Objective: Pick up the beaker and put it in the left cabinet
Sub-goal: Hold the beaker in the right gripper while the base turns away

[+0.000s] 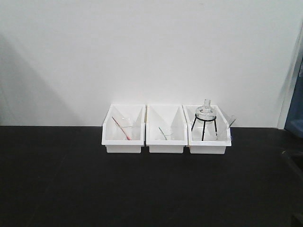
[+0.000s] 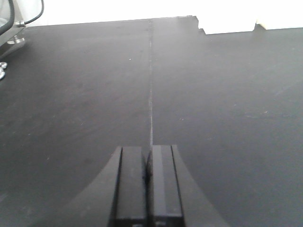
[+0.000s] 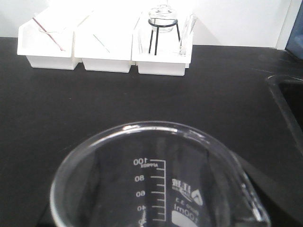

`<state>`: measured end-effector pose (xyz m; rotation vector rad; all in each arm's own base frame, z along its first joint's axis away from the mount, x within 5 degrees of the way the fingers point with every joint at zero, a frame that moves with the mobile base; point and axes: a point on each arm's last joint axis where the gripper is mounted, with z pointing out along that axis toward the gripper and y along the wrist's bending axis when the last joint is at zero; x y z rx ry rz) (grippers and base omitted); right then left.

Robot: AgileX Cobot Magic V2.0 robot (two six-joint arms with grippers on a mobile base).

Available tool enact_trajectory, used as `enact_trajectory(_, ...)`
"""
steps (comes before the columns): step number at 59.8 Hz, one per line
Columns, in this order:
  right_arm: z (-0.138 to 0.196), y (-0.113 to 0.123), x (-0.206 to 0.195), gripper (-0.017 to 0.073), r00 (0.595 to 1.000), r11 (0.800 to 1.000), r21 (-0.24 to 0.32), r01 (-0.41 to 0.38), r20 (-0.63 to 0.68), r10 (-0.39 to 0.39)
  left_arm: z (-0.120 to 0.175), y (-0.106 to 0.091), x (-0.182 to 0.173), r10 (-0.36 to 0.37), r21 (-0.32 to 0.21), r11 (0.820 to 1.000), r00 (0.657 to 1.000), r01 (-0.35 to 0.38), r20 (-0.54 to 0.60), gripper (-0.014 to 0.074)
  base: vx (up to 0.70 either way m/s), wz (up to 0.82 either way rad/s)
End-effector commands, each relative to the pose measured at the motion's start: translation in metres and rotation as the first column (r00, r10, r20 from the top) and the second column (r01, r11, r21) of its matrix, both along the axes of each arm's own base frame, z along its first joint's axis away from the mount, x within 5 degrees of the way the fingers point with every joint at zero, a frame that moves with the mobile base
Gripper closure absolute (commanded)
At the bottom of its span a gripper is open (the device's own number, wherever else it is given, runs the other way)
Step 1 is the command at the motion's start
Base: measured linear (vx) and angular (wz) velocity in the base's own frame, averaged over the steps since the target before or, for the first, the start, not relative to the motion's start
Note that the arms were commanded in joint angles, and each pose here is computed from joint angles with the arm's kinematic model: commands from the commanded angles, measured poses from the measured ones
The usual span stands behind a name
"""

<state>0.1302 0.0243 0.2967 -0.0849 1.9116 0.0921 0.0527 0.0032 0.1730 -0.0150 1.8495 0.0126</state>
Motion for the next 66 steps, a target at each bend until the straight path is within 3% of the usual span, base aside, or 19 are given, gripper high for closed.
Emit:
enact_trajectory(1,0.0150,0.0024,0.0010,0.0561,0.995,0.999,-0.011,-0.036,0.088,0.037,0.0123,-0.0014,0.0006,-0.017,-0.004,1.000,0.995,0.018,0.099,0.0590,-0.02,0.08)
enact_trajectory(26,0.0150,0.0024,0.0010,0.0561,0.995,0.999,-0.011,-0.036,0.088,0.037,0.0123,-0.0014,0.0006,-0.017,-0.004,1.000,0.995,0.018,0.099,0.0590,-0.04,0.33)
enact_trajectory(66,0.0149,0.0023,0.0010,0.0561,0.996,0.999,-0.011,-0.035,0.087,0.036,0.0123,-0.0014,0.0006,-0.017,-0.004,1.000,0.995,0.018,0.099,0.0590,-0.04,0.83)
